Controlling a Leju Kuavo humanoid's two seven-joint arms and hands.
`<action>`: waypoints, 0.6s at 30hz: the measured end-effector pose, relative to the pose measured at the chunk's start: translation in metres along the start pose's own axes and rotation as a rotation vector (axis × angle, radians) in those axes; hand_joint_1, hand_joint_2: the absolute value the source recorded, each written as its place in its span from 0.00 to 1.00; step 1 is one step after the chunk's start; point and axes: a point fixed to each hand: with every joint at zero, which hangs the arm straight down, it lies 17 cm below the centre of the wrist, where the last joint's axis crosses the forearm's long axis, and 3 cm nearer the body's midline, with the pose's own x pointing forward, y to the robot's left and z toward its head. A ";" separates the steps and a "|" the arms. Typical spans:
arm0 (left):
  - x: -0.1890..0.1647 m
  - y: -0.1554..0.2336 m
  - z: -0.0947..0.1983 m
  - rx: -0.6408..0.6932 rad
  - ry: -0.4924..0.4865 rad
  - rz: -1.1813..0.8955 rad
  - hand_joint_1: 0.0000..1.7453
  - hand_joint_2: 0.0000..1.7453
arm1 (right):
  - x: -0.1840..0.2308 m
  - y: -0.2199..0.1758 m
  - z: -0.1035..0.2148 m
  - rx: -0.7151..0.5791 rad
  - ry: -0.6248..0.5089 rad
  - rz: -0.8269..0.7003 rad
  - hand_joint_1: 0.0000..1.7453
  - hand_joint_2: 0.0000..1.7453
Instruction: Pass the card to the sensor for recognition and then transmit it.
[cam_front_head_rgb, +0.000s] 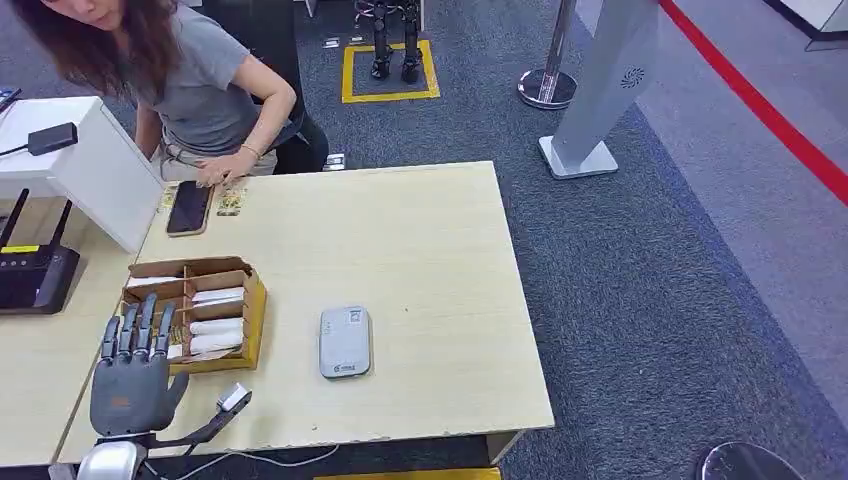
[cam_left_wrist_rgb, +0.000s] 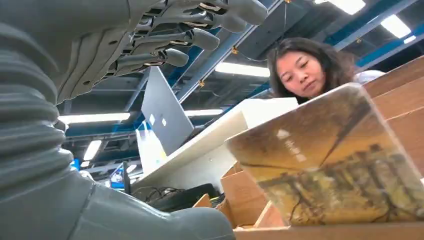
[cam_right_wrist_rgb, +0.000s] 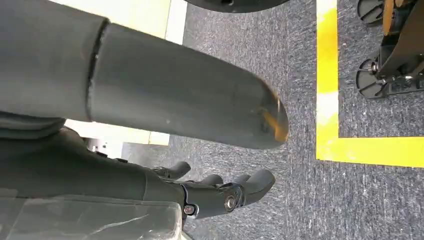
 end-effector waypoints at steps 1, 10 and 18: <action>0.001 0.001 -0.001 0.005 -0.002 0.004 0.00 1.00 | 0.000 0.000 0.000 0.000 -0.002 0.000 0.00 0.00; 0.023 0.004 -0.005 0.022 -0.058 0.044 0.00 1.00 | 0.003 -0.002 0.000 -0.003 -0.016 0.002 0.00 0.00; 0.040 0.014 -0.007 0.060 -0.100 0.105 0.00 1.00 | 0.003 -0.003 0.000 -0.004 -0.019 0.004 0.00 0.00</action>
